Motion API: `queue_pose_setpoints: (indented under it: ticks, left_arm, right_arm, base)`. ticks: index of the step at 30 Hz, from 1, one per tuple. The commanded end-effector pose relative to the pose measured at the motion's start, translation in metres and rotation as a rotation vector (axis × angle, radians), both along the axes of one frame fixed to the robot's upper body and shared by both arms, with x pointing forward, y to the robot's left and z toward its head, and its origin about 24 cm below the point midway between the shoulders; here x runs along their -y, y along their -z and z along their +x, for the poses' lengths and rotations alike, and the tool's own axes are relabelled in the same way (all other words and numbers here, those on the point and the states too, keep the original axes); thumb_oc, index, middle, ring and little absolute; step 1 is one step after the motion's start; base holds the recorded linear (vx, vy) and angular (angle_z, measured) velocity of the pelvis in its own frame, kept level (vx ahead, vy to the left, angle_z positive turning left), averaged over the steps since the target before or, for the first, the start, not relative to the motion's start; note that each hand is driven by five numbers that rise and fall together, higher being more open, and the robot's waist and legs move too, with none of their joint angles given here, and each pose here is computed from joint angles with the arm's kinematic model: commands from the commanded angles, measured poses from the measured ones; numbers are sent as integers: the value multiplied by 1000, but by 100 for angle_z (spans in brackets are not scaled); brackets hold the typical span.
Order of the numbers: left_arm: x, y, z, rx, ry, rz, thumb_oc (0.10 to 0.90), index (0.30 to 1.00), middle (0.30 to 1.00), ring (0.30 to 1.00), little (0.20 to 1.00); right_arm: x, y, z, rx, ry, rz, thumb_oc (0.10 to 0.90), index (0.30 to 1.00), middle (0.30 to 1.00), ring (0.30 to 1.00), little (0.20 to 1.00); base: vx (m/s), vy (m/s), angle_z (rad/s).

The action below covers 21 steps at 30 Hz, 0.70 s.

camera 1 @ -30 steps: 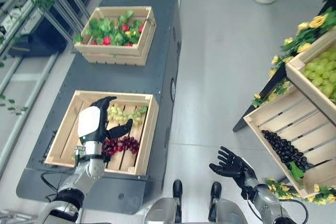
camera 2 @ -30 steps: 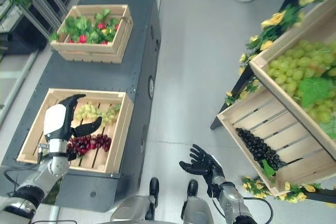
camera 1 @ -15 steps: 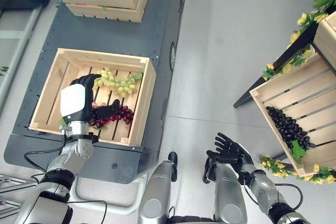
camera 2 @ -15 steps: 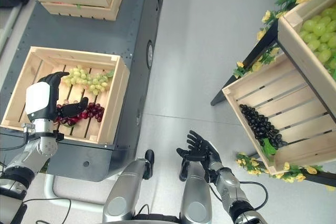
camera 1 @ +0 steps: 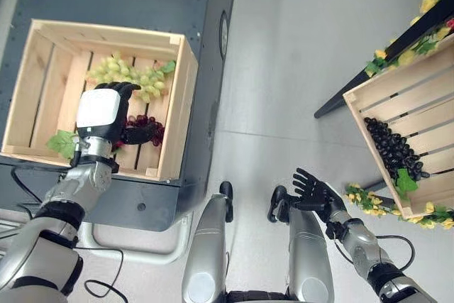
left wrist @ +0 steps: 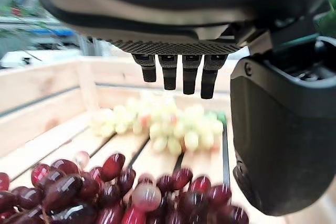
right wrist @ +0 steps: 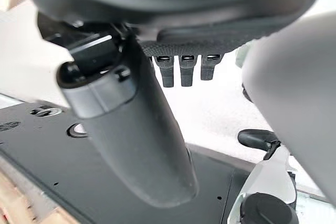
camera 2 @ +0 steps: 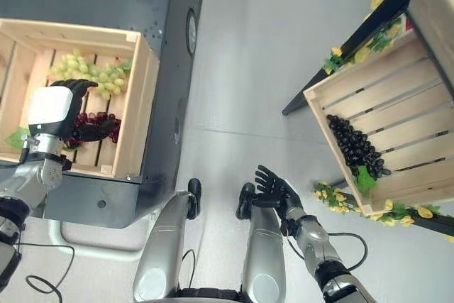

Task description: Pick up the fruits from the basket on one side to the basket on the other side

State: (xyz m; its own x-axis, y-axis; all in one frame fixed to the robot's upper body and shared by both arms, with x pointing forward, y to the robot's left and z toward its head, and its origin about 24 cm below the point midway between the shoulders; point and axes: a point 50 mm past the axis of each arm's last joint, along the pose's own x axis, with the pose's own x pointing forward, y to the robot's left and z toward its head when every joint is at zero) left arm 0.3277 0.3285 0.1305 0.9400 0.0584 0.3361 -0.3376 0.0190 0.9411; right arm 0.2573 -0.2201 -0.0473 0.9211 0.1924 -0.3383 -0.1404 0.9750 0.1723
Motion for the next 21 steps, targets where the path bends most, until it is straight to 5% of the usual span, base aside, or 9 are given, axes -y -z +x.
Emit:
queue_pose_setpoints:
  ticks: [1, 21]
  left_arm:
    - [-31, -61, -4, 173, -113, 75, 800, 900, 900, 900, 900]
    - [-60, -48, -22, 72, -231, 187, 800, 900, 900, 900, 900]
  right_arm:
    - [0, -22, 8, 143, -59, 35, 800, 900, 900, 900, 900]
    - [3, -19, 4, 126, -87, 23, 800, 900, 900, 900, 900]
  base:
    - [-11, -7, 4]
    - [0, -5, 3]
